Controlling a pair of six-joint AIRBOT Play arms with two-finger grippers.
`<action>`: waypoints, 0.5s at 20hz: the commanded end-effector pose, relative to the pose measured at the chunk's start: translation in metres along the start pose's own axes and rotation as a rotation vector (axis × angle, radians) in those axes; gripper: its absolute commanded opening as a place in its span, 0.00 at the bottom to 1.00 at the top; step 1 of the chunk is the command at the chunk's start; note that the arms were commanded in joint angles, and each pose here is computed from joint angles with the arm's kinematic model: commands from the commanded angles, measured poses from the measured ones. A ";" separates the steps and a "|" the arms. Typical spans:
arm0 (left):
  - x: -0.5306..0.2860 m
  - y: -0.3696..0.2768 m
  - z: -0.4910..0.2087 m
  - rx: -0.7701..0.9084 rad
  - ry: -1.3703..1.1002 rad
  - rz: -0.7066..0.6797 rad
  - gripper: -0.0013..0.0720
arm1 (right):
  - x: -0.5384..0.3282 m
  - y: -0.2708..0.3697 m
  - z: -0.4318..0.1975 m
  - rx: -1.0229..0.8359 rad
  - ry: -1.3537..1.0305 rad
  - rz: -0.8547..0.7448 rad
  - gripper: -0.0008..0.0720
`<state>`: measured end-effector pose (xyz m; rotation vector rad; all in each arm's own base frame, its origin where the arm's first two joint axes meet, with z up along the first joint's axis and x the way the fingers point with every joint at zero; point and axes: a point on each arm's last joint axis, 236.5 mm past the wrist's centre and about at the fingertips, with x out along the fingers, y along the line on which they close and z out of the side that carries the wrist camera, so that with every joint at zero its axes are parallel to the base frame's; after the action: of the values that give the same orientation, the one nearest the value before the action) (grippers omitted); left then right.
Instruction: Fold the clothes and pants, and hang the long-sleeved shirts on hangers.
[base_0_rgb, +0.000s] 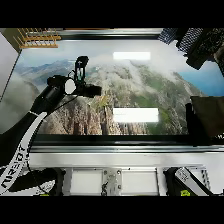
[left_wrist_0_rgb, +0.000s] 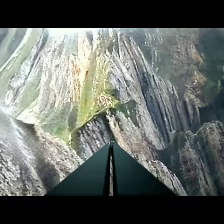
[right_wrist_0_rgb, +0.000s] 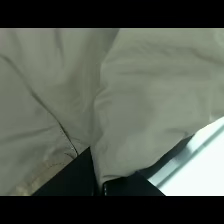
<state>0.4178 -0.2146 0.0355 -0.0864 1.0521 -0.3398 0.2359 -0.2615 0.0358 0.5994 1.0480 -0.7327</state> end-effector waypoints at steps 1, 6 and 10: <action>0.000 0.000 -0.003 0.002 0.011 0.002 0.03 | 0.021 -0.030 -0.037 0.001 0.095 -0.112 0.02; 0.000 0.001 -0.004 0.002 0.015 0.004 0.03 | 0.035 -0.032 -0.058 0.002 0.142 -0.113 0.03; 0.000 0.001 -0.003 0.002 0.013 0.003 0.03 | 0.035 -0.033 -0.078 0.002 0.215 -0.120 0.53</action>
<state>0.4150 -0.2136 0.0336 -0.0819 1.0664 -0.3383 0.1882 -0.2416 -0.0231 0.6168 1.2407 -0.7887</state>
